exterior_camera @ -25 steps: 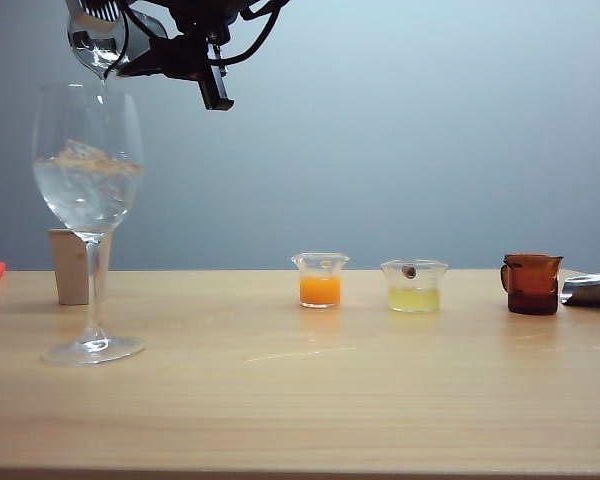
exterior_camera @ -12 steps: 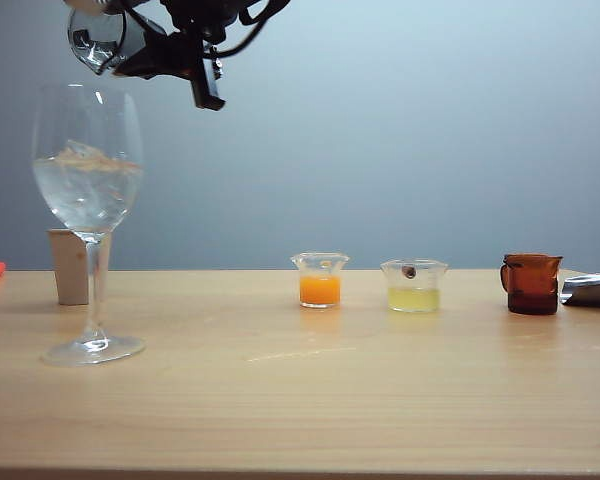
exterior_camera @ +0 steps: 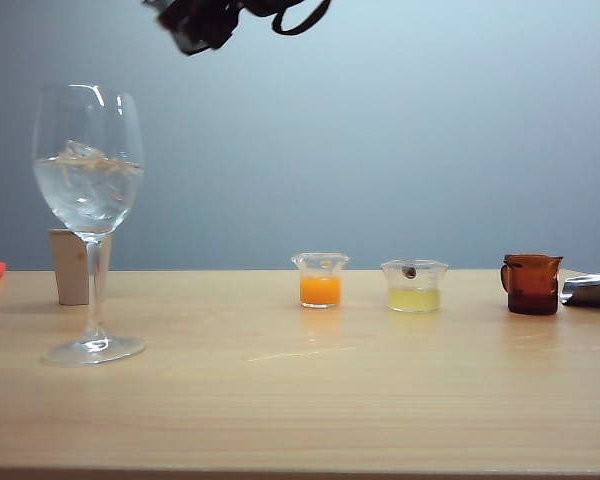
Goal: Pick up the first measuring cup from the left, pour the coconut rum inside into the goblet, and finally put the measuring cup back in its original place.
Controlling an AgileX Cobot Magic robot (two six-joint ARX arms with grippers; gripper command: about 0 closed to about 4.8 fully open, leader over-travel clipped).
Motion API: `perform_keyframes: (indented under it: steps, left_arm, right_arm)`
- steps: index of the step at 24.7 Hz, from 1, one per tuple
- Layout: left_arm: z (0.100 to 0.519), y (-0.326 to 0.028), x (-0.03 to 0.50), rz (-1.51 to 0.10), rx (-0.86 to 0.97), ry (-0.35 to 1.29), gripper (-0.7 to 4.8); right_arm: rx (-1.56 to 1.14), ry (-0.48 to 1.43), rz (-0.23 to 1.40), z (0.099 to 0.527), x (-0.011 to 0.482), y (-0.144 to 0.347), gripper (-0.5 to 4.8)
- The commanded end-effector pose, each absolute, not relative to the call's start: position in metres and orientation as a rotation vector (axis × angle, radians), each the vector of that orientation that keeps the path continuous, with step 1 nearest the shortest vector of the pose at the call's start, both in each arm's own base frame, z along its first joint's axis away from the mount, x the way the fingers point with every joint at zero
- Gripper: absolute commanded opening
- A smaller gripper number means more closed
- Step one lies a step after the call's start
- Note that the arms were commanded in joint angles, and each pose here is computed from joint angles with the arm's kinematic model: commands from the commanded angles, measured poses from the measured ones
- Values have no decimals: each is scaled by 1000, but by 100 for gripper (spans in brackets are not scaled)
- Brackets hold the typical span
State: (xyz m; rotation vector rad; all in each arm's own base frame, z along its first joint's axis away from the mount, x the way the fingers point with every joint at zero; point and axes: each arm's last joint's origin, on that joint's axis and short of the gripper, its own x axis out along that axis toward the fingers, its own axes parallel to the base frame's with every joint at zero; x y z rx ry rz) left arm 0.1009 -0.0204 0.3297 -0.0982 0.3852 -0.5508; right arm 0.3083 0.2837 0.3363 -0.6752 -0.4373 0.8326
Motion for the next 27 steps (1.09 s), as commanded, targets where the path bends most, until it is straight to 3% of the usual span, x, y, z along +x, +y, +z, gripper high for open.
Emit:
perform_keyframes:
  steps: [1,15,23,27]
  left_arm:
    - [330,-21,100,-558,-94,379,-6]
    - [330,-21,100,-558,-94,379,-6]
    - [330,-21,100,-558,-96,385,-6]
    - [330,-21,100,-558,-97,387,-6]
  right_arm:
    - [-450,-381,785,344,317,269,-5]
    - [-171,-207,679,248,302,242,-5]
    - [-107,-104,730,197,296,260,-5]
    - [-79,-54,682,175,298,266,-5]
